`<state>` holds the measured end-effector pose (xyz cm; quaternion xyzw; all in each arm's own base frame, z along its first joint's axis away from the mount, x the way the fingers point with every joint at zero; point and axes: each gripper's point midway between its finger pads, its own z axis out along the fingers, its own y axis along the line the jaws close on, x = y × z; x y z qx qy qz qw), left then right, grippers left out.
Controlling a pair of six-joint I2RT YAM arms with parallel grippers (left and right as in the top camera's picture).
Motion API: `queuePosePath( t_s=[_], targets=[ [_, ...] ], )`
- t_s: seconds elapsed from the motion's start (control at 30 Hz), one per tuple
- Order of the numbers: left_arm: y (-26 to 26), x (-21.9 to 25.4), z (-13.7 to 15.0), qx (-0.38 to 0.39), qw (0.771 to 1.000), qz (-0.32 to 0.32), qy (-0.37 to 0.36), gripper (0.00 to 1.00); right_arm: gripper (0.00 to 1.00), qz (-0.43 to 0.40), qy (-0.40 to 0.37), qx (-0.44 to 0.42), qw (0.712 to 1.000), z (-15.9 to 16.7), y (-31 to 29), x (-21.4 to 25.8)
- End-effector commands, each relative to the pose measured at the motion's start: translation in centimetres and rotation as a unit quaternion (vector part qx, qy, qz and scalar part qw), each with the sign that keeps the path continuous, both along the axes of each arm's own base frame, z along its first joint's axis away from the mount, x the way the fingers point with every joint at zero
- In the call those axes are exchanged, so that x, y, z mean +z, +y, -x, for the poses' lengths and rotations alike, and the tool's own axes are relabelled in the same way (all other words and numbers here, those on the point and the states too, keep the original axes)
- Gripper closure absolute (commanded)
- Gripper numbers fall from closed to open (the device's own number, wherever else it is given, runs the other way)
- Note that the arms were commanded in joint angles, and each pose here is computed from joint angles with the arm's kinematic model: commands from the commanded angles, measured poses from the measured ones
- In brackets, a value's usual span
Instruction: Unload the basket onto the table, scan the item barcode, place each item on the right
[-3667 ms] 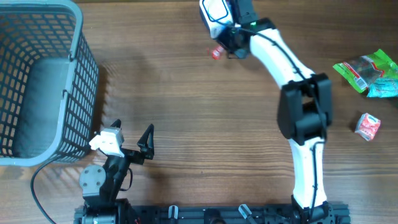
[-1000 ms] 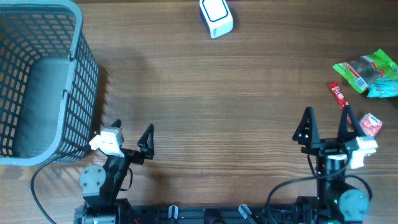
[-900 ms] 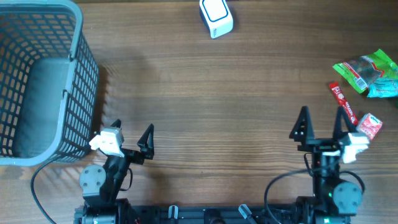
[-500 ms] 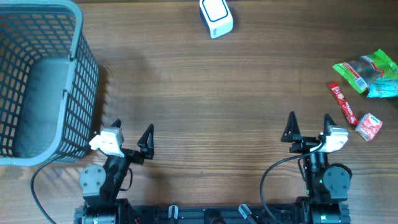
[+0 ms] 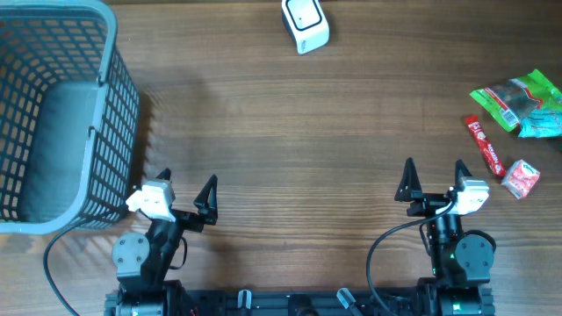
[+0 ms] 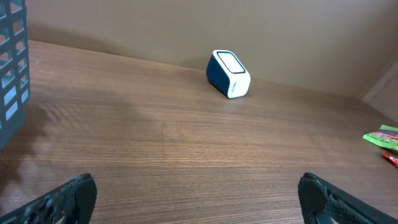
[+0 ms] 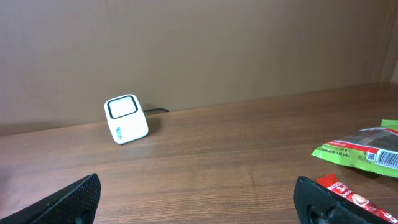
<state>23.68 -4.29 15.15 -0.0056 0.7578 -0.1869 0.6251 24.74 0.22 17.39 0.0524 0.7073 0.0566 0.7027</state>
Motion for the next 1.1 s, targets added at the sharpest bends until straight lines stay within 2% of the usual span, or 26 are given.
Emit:
queuePosePath(
  t_s=[0.0,0.1,0.17,0.27,0.37,0.6,0.67,0.77,1.07],
  targets=[
    [1.3,-0.3,-0.3,0.039,0.999,-0.026,-0.001,0.00,0.00,0.008,-0.007,-0.001,1.000,0.1,0.0,0.3],
    [2.3,-0.1,-0.7,0.079,0.997,-0.007,-0.006,0.00,0.00,0.008,-0.007,-0.001,1.000,0.1,0.0,0.3],
    [3.4,-0.1,-1.1,0.125,0.992,0.030,-0.016,0.00,0.00,0.008,-0.007,-0.001,1.000,0.1,0.0,0.3],
    [3.8,-0.2,-1.1,0.143,0.989,0.031,-0.017,0.00,0.00,0.008,-0.007,-0.001,1.000,0.1,0.0,0.3],
    [3.9,-0.2,-1.1,0.138,0.990,-0.019,-0.023,0.00,0.01,0.008,-0.007,-0.001,1.000,0.1,0.0,0.3],
    [3.7,-0.3,-1.1,0.131,0.991,-0.021,-0.023,0.00,0.00,0.008,-0.007,-0.001,1.000,0.1,0.0,0.3],
    [2.8,-0.4,-1.0,0.103,0.993,-0.046,-0.026,0.00,0.00,0.008,-0.007,-0.001,1.000,0.1,0.0,0.3],
    [2.8,-0.4,-1.0,0.102,0.993,-0.049,-0.026,0.00,0.00,0.008,-0.007,-0.001,1.000,0.1,0.0,0.3],
    [2.8,-2.6,-1.3,0.100,0.994,-0.048,0.023,0.00,0.00,0.008,-0.007,-0.001,1.000,0.1,0.0,0.3]
  ],
)
